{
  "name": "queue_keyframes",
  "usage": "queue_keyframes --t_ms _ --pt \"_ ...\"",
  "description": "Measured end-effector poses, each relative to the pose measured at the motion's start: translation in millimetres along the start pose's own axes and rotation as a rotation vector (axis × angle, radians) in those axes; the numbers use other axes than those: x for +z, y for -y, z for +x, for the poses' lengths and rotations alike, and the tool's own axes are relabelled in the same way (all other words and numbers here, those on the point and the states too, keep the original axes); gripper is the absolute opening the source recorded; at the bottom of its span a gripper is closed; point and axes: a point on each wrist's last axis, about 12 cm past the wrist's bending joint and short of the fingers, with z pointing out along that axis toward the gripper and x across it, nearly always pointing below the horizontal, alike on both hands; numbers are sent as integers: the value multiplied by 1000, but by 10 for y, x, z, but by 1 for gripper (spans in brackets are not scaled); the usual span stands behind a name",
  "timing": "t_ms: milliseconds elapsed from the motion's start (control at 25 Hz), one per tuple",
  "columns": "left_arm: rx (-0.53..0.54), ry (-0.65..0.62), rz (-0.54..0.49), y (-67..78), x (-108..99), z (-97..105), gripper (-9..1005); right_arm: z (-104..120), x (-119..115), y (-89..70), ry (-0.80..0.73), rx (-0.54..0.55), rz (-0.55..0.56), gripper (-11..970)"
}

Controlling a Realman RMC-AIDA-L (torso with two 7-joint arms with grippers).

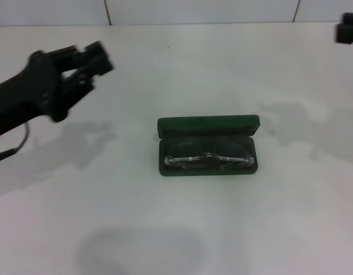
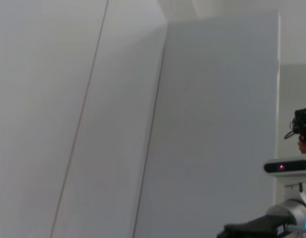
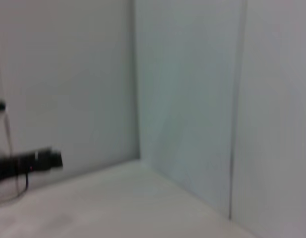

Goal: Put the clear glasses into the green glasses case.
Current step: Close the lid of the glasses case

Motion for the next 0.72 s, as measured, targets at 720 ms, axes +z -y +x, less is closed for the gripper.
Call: queue_keyframes --t_ms 720 --pt "-67 -438 -9 -305 1315 577 341 1044 -522 375 157 257 187 232"
